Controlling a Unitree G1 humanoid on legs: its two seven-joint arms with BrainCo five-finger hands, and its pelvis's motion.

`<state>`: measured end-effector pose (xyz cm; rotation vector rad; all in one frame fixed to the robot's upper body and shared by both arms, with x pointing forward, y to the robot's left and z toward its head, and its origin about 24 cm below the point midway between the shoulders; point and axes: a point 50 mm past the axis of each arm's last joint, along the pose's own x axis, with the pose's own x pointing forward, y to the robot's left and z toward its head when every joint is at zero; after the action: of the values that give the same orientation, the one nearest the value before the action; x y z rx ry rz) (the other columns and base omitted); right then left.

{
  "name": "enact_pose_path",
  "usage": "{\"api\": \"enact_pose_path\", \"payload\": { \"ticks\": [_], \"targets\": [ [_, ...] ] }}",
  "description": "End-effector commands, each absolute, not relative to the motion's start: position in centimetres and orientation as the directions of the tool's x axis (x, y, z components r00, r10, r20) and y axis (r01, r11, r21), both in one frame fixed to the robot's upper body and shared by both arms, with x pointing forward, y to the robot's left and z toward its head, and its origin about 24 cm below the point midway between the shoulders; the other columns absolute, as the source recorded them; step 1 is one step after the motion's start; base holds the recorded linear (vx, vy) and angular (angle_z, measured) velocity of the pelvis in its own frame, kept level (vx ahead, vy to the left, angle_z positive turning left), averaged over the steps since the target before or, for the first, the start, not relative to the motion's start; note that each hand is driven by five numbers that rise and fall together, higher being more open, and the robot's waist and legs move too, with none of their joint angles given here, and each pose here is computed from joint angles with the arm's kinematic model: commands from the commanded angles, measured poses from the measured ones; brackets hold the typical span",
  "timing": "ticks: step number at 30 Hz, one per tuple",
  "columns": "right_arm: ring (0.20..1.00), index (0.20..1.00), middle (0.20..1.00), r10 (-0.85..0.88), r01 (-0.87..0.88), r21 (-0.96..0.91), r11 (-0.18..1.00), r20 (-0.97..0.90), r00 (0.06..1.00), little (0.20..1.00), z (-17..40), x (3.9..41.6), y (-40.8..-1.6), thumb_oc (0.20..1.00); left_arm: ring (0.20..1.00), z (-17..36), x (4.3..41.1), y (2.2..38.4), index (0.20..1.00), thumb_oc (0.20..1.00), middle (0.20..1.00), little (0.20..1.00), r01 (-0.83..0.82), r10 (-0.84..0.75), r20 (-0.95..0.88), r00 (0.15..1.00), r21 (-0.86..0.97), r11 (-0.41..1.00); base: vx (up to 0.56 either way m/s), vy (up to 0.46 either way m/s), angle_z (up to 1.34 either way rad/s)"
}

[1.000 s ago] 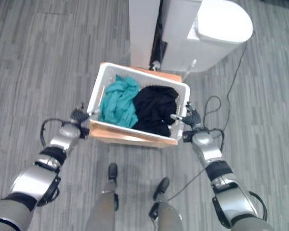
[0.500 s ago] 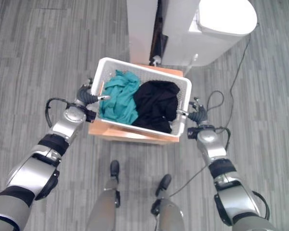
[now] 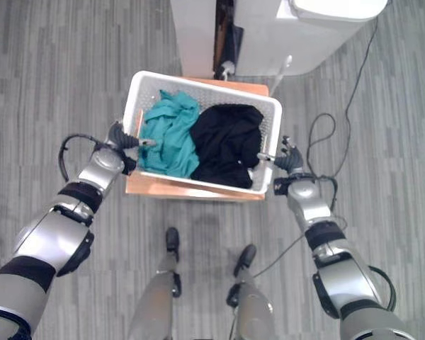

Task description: Grab the laundry basket,head to the washer,open it,put in the laundry and shut it.

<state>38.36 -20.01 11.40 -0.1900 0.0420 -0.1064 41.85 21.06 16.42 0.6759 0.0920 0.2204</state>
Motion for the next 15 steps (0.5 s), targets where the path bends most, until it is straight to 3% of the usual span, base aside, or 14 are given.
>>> {"api": "enact_pose_path", "payload": {
  "ticks": [1, 15],
  "targets": [
    [1.000, 1.000, 1.000, -0.128, 0.139, -0.152, 0.979, 0.078, 0.989, 1.000, 14.4, 39.1, -20.3, 1.000, 1.000, 20.5, 42.6, 21.5, 1.000, 1.000, 1.000, 1.000, -0.266, 0.291, 0.073, 0.954, 0.651, 0.711, 0.00, 0.000, 0.00],
    [1.000, 1.000, 1.000, -0.155, 0.156, -0.123, 0.980, 0.013, 0.988, 1.000, 14.8, 40.7, -18.4, 1.000, 1.000, 24.1, 42.9, 20.9, 1.000, 1.000, 1.000, 1.000, -0.288, 0.267, 0.148, 0.952, 0.724, 0.626, 0.01, 0.005, -0.04]
  ]
}}
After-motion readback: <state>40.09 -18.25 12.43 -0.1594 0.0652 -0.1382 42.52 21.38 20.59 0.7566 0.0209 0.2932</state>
